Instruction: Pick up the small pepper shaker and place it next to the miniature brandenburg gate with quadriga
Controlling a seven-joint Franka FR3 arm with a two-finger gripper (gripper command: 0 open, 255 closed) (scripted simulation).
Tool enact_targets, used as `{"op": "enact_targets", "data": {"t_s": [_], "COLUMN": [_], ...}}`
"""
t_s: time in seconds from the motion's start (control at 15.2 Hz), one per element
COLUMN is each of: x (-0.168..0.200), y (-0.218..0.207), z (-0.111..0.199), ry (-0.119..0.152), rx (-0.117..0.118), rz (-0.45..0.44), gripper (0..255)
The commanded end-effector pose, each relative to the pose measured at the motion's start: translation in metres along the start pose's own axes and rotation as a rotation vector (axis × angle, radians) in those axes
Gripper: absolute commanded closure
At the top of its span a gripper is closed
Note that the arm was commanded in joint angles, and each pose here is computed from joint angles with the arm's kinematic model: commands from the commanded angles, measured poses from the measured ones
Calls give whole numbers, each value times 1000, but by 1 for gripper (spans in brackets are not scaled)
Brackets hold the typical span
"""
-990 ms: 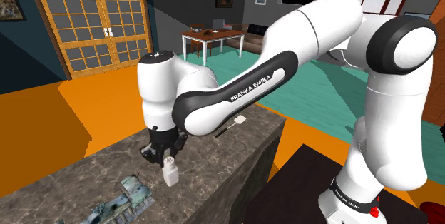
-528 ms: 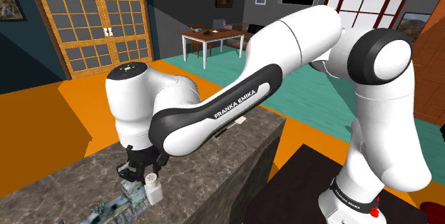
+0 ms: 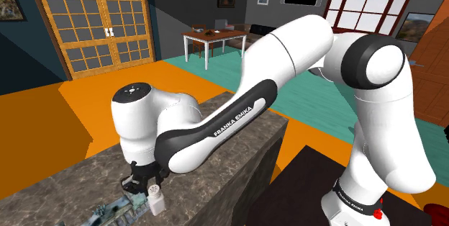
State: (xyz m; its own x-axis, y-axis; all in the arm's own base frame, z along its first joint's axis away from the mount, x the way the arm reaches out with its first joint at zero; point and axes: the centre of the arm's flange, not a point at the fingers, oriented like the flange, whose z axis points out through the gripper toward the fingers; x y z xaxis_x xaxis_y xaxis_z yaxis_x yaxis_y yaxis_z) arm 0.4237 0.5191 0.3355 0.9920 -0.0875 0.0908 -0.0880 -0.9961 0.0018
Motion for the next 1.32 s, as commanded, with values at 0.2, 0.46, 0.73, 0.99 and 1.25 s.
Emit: {"op": "enact_targets", "data": {"t_s": [0.2,0.46,0.73,0.99,1.25], "x": [-2,-4,-6,-8,-10], "y": [0,0,0,0,0], "z": [27,48,69,90,111], "ry": [0,0,0,0,0], "rx": [0,0,0,0,0], "rz": [0,0,0,0,0], "gripper": [255,255,255,255,255]}}
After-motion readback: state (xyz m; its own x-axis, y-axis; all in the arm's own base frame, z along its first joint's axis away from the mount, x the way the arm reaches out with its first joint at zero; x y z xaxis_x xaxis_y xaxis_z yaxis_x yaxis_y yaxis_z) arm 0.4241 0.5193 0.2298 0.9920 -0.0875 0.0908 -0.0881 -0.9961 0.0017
